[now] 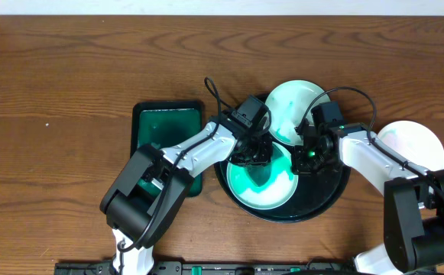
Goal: Clean dirty plates on tray and stack at the side
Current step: 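Scrub the lower white plate with the sponge in the left gripper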
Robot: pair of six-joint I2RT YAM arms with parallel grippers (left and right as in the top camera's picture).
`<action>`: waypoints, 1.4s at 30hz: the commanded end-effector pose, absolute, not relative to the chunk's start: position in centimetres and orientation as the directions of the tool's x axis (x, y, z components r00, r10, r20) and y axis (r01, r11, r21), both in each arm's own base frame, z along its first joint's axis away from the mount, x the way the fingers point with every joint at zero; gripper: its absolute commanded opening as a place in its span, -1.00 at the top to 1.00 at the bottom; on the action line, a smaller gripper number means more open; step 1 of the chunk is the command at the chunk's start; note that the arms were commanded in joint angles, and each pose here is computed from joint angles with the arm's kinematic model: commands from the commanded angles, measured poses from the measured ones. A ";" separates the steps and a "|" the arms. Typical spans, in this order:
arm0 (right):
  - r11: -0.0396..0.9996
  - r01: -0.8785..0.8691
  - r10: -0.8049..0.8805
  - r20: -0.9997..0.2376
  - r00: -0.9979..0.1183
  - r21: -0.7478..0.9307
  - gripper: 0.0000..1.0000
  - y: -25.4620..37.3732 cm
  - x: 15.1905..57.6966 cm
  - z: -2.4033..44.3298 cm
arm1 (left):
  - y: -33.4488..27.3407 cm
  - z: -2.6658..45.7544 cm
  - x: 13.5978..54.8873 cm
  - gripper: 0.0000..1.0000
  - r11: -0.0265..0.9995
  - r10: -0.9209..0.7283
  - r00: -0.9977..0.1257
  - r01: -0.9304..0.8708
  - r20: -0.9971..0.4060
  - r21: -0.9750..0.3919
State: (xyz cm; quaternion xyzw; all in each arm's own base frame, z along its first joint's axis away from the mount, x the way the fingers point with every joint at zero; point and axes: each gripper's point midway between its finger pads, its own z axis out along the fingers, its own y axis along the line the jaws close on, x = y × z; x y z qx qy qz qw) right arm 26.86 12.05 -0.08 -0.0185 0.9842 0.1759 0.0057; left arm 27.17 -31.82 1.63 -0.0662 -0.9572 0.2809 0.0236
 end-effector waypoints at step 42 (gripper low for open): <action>0.955 0.126 0.127 0.015 -0.992 0.268 0.97 10.7 27.2 -1.4 | -31.9 2.6 26.1 0.84 0.789 0.190 -0.980 0.122 0.050 -0.601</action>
